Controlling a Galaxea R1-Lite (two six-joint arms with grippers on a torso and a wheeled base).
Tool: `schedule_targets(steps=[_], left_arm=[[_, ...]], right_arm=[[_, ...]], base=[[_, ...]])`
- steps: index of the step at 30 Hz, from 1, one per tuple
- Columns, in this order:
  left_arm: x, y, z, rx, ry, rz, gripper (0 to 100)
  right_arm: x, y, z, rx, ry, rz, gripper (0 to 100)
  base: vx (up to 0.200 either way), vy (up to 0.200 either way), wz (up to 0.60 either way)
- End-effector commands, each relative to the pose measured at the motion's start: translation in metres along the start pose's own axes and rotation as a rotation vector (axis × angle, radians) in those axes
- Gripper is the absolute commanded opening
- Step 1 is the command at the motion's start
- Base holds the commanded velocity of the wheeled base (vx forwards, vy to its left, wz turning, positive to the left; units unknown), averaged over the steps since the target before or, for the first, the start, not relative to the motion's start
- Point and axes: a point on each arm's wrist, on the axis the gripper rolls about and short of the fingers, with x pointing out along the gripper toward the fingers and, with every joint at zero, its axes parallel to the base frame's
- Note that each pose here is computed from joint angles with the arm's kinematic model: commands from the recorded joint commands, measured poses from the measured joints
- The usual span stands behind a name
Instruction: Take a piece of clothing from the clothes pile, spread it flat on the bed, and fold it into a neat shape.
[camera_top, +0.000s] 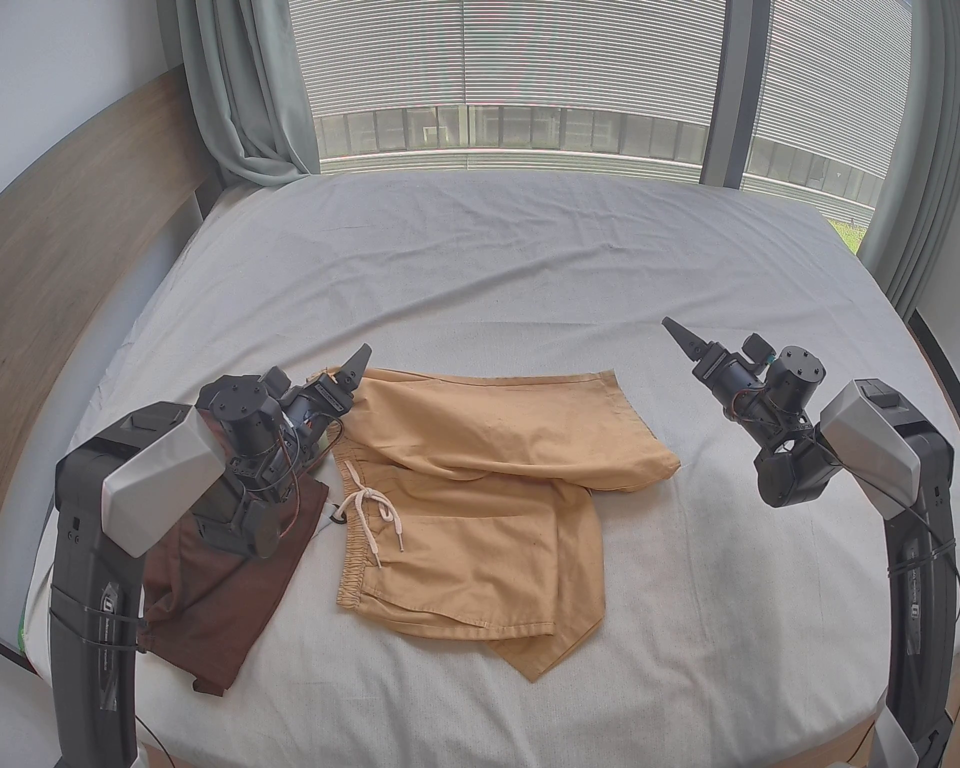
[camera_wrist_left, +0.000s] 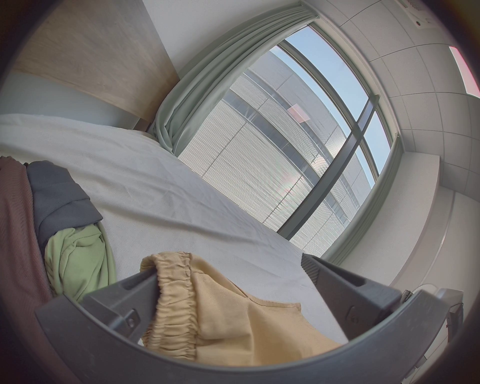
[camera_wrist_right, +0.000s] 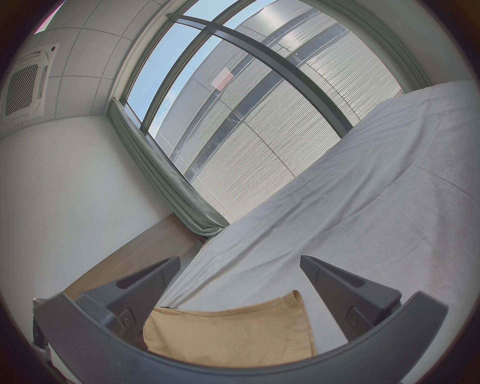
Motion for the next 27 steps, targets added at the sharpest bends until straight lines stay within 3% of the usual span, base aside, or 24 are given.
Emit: schedule_targets(steps=[1, 5, 12, 18, 20, 27], left_arm=[[-0.005, 0.002, -0.002, -0.005, 0.035, 0.028, 100], [-0.016, -0.003, 0.005, -0.008, 0.067, 0.051, 100], [-0.062, -0.023, 0.021, -0.028, 0.227, 0.053, 100], [-0.092, -0.025, 0.037, -0.006, 0.276, 0.064, 100], [-0.101, -0.022, 0.042, -0.011, 0.295, 0.059, 100], [-0.123, -0.029, 0.050, -0.011, 0.297, 0.053, 100]], right_arm=[[-0.025, 0.021, -0.001, 0.017, 0.042, -0.018, 100], [-0.042, 0.039, -0.014, 0.025, 0.091, -0.019, 100], [-0.078, 0.065, -0.033, 0.046, 0.207, -0.034, 100], [-0.100, 0.061, -0.051, -0.067, 0.321, -0.040, 100], [-0.114, 0.061, -0.060, -0.047, 0.390, -0.037, 100], [-0.127, 0.062, -0.070, -0.013, 0.464, -0.027, 100]], base=[[0.000, 0.000, 0.00], [0.000, 0.000, 0.00], [0.000, 0.000, 0.00], [0.000, 0.000, 0.00], [0.000, 0.000, 0.00], [0.000, 0.000, 0.00]])
